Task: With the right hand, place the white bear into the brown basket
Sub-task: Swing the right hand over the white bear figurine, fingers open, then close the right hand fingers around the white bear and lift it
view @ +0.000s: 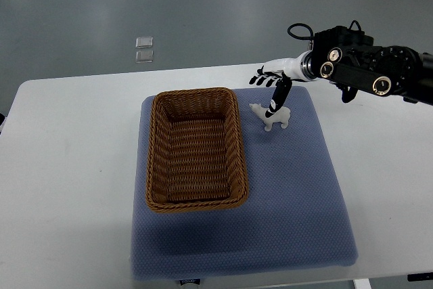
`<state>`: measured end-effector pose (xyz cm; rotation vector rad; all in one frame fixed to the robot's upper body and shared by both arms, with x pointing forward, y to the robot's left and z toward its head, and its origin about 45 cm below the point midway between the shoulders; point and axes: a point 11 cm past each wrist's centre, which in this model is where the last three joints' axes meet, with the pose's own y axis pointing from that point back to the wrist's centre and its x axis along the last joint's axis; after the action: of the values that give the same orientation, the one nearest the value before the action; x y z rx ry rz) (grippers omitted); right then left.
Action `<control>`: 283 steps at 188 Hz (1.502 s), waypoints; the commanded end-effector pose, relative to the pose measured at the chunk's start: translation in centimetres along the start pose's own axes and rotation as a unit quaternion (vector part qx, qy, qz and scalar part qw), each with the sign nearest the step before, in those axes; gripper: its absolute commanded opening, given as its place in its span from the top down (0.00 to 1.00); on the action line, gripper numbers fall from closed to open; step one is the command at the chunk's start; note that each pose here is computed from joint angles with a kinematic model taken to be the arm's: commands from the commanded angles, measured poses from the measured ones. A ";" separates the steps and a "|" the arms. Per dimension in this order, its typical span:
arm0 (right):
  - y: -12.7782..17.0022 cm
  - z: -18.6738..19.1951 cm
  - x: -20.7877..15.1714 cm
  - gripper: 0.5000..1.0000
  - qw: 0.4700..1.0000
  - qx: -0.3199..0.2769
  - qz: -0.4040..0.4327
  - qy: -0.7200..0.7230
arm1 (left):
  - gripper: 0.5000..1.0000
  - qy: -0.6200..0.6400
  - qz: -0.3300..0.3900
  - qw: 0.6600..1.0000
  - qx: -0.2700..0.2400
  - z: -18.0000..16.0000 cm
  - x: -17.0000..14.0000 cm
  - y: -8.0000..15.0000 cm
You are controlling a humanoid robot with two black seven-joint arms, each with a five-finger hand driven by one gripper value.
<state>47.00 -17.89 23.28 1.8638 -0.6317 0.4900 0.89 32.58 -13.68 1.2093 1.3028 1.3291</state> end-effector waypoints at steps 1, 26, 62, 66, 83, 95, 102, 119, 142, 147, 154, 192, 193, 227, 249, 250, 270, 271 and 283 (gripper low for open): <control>-0.4 0.2 -0.7 0.24 1.000 0.000 -0.004 -0.004 | 0.00 0.000 0.000 1.000 0.000 0.0 0.0 0.0; -0.8 0.8 -1.5 0.26 1.000 -0.004 -0.007 -0.008 | 0.00 -0.001 0.000 1.000 0.001 0.0 0.0 0.0; -1.1 1.5 -2.3 0.27 1.000 -0.007 -0.013 -0.014 | 0.00 -0.001 0.000 1.000 0.001 0.0 0.0 0.0; -1.2 1.5 -2.4 0.28 1.000 -0.007 -0.013 -0.013 | 0.00 -0.001 0.000 1.000 0.001 0.0 0.0 0.0; -1.3 1.8 -2.6 0.32 1.000 -0.010 -0.011 -0.010 | 0.00 -0.001 0.001 1.000 0.001 0.0 0.0 0.0; -1.5 2.1 -3.1 0.34 1.000 -0.013 -0.012 -0.006 | 0.00 -0.001 0.000 1.000 0.001 0.0 0.0 0.0; -1.7 2.3 -3.5 0.35 1.000 -0.015 -0.014 -0.005 | 0.00 -0.001 0.001 1.000 0.001 0.0 0.0 0.0; -1.9 2.5 -3.9 0.44 1.000 -0.017 -0.010 -0.004 | 0.00 -0.001 0.000 1.000 0.001 0.0 0.0 0.0; -2.0 2.6 -3.8 0.65 1.000 -0.019 -0.009 -0.003 | 0.00 -0.001 0.001 1.000 0.001 0.0 0.0 0.0; -2.0 2.6 -3.8 0.67 1.000 -0.019 -0.009 -0.003 | 0.00 0.000 0.001 1.000 0.000 0.0 0.0 0.0; -2.0 2.6 -3.7 0.71 1.000 -0.018 -0.007 -0.002 | 0.00 0.000 0.000 1.000 0.001 0.0 0.0 0.0; -1.9 2.5 -3.2 0.92 1.000 -0.014 0.008 0.001 | 0.00 -0.001 0.001 1.000 0.001 0.0 0.0 0.0; -1.9 2.6 -3.1 0.93 1.000 -0.015 0.008 0.001 | 0.00 -0.001 0.001 1.000 0.001 0.0 0.0 0.0; -0.5 2.4 -0.7 0.97 1.000 -0.012 0.023 0.001 | 0.00 -0.001 0.000 1.000 0.001 0.0 0.0 0.0; 1.5 1.3 2.3 0.97 0.999 -0.001 0.034 0.013 | 0.00 -0.001 0.001 1.000 0.001 0.0 0.0 0.0; 1.5 1.3 2.3 0.97 0.999 -0.001 0.034 0.013 | 0.00 -0.001 0.001 1.000 0.001 0.0 0.0 0.0; 3.8 -0.8 5.0 0.97 0.998 0.022 0.047 0.021 | 0.00 -0.001 0.000 1.000 0.001 0.0 0.0 0.0; 3.9 -0.8 5.0 0.97 0.998 0.022 0.047 0.021 | 0.00 -0.001 0.000 1.000 0.001 0.0 0.0 0.0; 5.4 -3.0 6.3 0.95 0.997 0.049 0.051 0.014 | 0.00 -0.001 0.000 1.000 0.001 0.0 0.0 0.0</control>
<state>48.34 -19.51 28.17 1.8580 -0.6868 0.5932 0.86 32.59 -13.68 1.2122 1.3027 1.3284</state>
